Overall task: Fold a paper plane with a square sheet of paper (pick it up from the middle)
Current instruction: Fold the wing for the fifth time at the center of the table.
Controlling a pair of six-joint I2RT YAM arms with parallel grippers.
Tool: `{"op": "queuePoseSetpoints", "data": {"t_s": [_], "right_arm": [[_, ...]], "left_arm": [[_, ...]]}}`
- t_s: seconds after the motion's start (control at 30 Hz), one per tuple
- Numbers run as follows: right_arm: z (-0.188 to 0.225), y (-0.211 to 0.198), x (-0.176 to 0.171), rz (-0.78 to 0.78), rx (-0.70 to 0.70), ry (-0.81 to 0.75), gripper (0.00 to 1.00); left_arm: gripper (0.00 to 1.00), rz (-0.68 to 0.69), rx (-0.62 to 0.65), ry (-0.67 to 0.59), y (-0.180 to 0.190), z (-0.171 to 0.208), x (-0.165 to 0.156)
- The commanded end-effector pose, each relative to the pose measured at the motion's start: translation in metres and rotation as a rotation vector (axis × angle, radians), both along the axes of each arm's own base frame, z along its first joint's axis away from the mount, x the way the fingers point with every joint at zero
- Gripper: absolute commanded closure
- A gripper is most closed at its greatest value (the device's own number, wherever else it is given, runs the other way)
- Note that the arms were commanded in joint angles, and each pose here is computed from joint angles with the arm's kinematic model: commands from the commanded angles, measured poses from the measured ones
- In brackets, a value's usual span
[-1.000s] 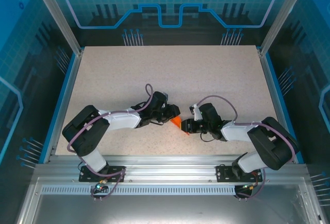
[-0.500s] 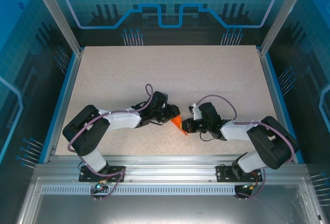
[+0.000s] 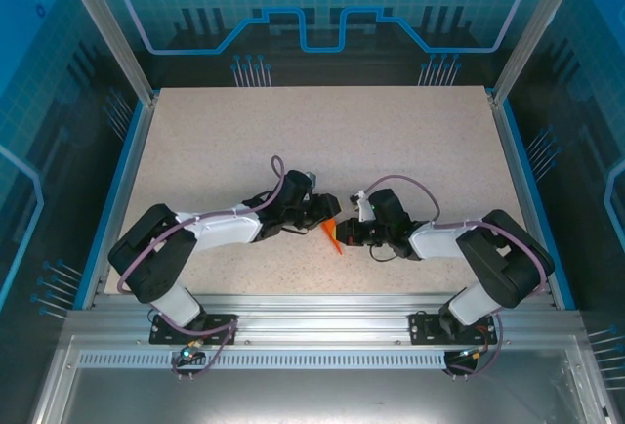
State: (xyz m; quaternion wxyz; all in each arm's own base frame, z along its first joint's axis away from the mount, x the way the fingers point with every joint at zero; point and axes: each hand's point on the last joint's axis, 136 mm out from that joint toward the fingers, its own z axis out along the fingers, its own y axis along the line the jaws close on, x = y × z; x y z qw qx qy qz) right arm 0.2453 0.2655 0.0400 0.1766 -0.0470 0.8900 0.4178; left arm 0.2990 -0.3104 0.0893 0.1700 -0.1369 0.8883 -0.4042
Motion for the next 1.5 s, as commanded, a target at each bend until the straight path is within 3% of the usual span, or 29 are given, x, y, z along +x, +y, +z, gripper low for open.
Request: {"op": "queuePoseSetpoints", "data": {"t_s": [0.0, 0.9, 1.47], "right_arm": [[-0.002, 0.007, 0.003, -0.003, 0.008, 0.018, 0.99], [-0.009, 0.006, 0.005, -0.015, 0.027, 0.076, 0.97], [-0.003, -0.006, 0.006, -0.027, -0.077, 0.024, 0.72]], "left_arm": [[0.55, 0.009, 0.027, -0.014, 0.011, -0.001, -0.001], [0.52, -0.020, 0.030, -0.034, 0.003, -0.015, 0.008], [0.53, -0.031, 0.047, -0.015, -0.001, -0.026, 0.012]]}}
